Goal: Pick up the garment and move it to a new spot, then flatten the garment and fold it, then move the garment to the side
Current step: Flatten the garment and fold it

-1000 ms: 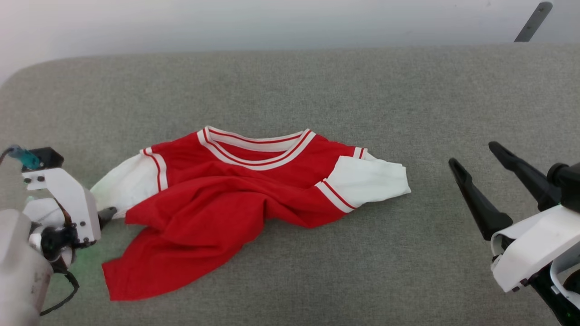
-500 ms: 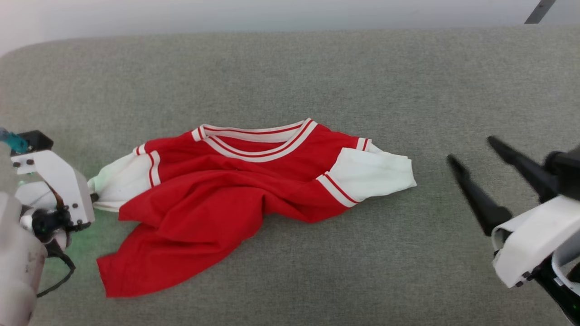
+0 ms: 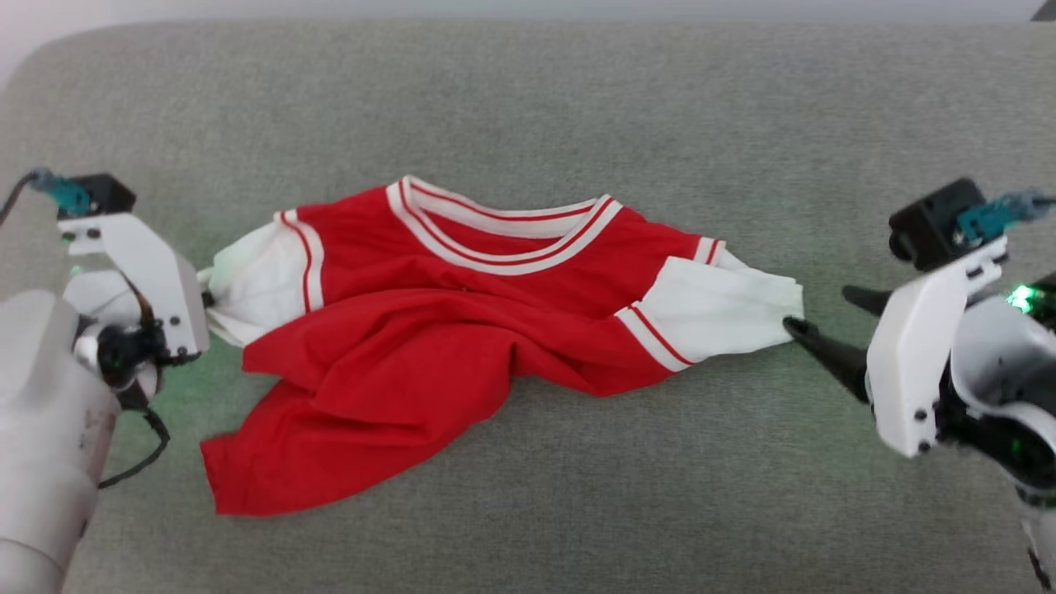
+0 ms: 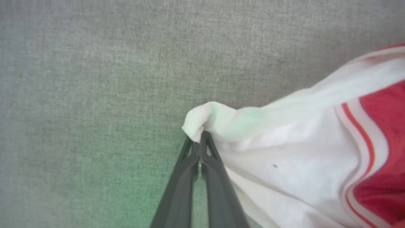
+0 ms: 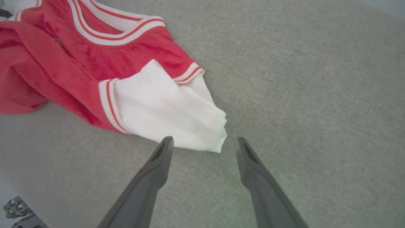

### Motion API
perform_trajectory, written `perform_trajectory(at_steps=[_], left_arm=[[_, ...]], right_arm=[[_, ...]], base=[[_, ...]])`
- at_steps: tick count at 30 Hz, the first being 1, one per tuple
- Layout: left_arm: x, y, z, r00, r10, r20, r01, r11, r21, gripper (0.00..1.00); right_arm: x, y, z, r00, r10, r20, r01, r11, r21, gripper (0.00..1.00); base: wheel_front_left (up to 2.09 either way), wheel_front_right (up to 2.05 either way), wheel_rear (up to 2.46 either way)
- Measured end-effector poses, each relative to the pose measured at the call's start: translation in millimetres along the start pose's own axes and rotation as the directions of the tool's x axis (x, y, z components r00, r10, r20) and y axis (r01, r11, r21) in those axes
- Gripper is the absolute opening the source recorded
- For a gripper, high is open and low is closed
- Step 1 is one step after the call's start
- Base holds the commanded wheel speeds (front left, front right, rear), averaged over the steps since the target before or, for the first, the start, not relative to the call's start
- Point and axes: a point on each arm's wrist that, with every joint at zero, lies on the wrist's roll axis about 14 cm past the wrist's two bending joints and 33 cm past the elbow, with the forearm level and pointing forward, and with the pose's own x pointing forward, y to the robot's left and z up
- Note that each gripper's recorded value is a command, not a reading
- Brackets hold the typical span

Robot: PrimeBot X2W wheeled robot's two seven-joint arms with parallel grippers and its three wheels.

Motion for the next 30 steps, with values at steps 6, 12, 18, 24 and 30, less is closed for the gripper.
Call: perform_trajectory(at_steps=[6, 12, 18, 24, 30], left_arm=[[4, 0, 3, 1.0, -0.005, 0.009, 0.005, 1.0, 0.001, 0.0], [6, 2, 4, 1.0, -0.005, 0.017, 0.005, 1.0, -0.006, 0.0], [8, 2, 7, 1.0, -0.005, 0.015, 0.005, 1.0, -0.007, 0.0], [-7, -8, 30, 0.998, -0.02, 0.065, 0.019, 1.0, 0.015, 0.0], [-60, -36, 106, 0.961, -0.077, 0.267, 0.055, 0.994, 0.091, 0.0]], right_arm=[[33, -2, -12, 0.994, 0.029, -0.105, -0.026, 0.999, 0.028, 1.0], [57, 1, -37, 0.974, 0.065, -0.216, -0.053, 0.997, 0.062, 1.0], [65, -5, -38, 0.965, 0.073, -0.25, -0.057, 0.996, 0.073, 0.0], [59, -7, -2, 0.987, 0.072, -0.141, -0.063, 0.996, 0.069, 0.0], [27, -13, 73, 0.997, 0.024, 0.067, -0.023, 1.0, -0.017, 0.0]], base=[[0.0, 0.0, 0.0], [0.0, 0.0, 0.0], [0.0, 0.0, 0.0], [0.0, 0.0, 0.0], [0.0, 0.0, 0.0]])
